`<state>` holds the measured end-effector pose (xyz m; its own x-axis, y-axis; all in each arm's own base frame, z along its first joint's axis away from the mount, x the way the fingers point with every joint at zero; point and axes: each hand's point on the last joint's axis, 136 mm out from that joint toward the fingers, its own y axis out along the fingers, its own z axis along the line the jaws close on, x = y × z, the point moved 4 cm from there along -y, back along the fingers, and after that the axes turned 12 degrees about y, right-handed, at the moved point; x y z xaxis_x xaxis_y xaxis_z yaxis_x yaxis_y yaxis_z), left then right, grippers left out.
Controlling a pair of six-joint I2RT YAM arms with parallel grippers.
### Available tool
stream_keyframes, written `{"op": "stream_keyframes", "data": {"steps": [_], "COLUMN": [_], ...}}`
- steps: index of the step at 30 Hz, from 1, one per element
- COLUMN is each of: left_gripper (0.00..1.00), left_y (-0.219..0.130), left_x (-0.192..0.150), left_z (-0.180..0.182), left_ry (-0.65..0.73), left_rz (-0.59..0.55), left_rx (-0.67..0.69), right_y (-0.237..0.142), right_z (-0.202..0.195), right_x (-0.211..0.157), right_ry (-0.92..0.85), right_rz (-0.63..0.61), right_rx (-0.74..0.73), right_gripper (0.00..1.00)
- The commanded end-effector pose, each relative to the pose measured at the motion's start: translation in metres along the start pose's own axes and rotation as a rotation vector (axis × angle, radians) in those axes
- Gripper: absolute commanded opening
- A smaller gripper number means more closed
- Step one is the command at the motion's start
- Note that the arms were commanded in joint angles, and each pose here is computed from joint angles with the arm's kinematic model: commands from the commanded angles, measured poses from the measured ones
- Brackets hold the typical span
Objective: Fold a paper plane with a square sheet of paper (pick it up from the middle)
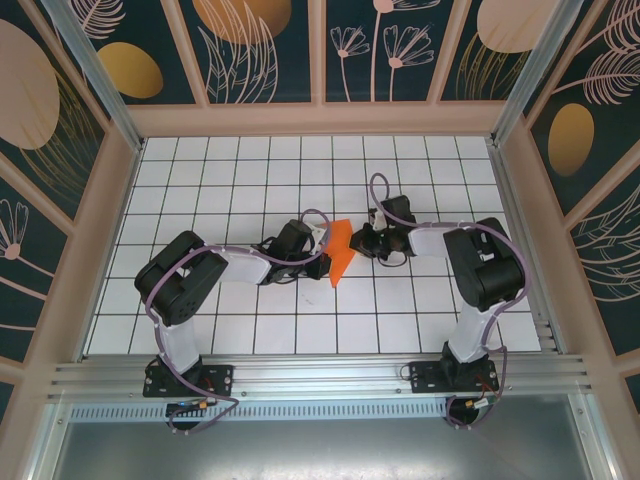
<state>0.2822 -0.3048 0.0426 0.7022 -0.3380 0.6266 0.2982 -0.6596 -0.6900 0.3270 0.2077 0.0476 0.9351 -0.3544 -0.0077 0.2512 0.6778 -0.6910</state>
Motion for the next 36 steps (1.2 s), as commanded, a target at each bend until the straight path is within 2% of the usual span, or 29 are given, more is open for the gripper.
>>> {"op": "stream_keyframes", "data": {"steps": [1, 5, 14, 19, 24, 27, 29, 32, 36], "left_gripper": [0.0, 0.0, 0.0, 0.0, 0.01, 0.1, 0.23, 0.35, 0.43], "left_y": [0.008, 0.008, 0.008, 0.009, 0.007, 0.001, -0.007, -0.02, -0.037], "left_x": [-0.049, -0.051, -0.053, -0.05, -0.046, -0.036, -0.024, -0.003, 0.018], "left_z": [0.018, 0.019, 0.019, 0.019, 0.017, 0.017, 0.015, 0.017, 0.022], "left_ry": [-0.063, -0.064, -0.065, -0.063, -0.068, -0.081, -0.091, -0.11, -0.138], "left_rz": [0.188, 0.191, 0.195, 0.193, 0.181, 0.151, 0.111, 0.051, -0.003], "left_rx": [0.069, 0.072, 0.076, 0.071, 0.074, 0.09, 0.113, 0.179, 0.27], "right_y": [0.01, 0.009, -0.015, -0.002, 0.006, 0.004, 0.004, 0.006, 0.006], "right_z": [-0.024, -0.027, 0.016, -0.004, -0.034, -0.037, -0.039, -0.038, -0.036], "right_x": [0.001, 0.002, 0.014, 0.009, 0.006, 0.005, 0.004, 0.002, 0.001], "right_ry": [0.031, 0.038, -0.049, -0.016, 0.027, 0.022, 0.018, 0.009, -0.003], "right_rz": [0.004, -0.009, -0.045, -0.021, -0.027, -0.034, -0.032, -0.015, -0.009], "right_rx": [-0.083, -0.108, 0.006, -0.028, -0.133, -0.157, -0.166, -0.157, -0.155], "right_gripper": [0.11, 0.11, 0.12, 0.11, 0.11, 0.11, 0.11, 0.11, 0.11]}}
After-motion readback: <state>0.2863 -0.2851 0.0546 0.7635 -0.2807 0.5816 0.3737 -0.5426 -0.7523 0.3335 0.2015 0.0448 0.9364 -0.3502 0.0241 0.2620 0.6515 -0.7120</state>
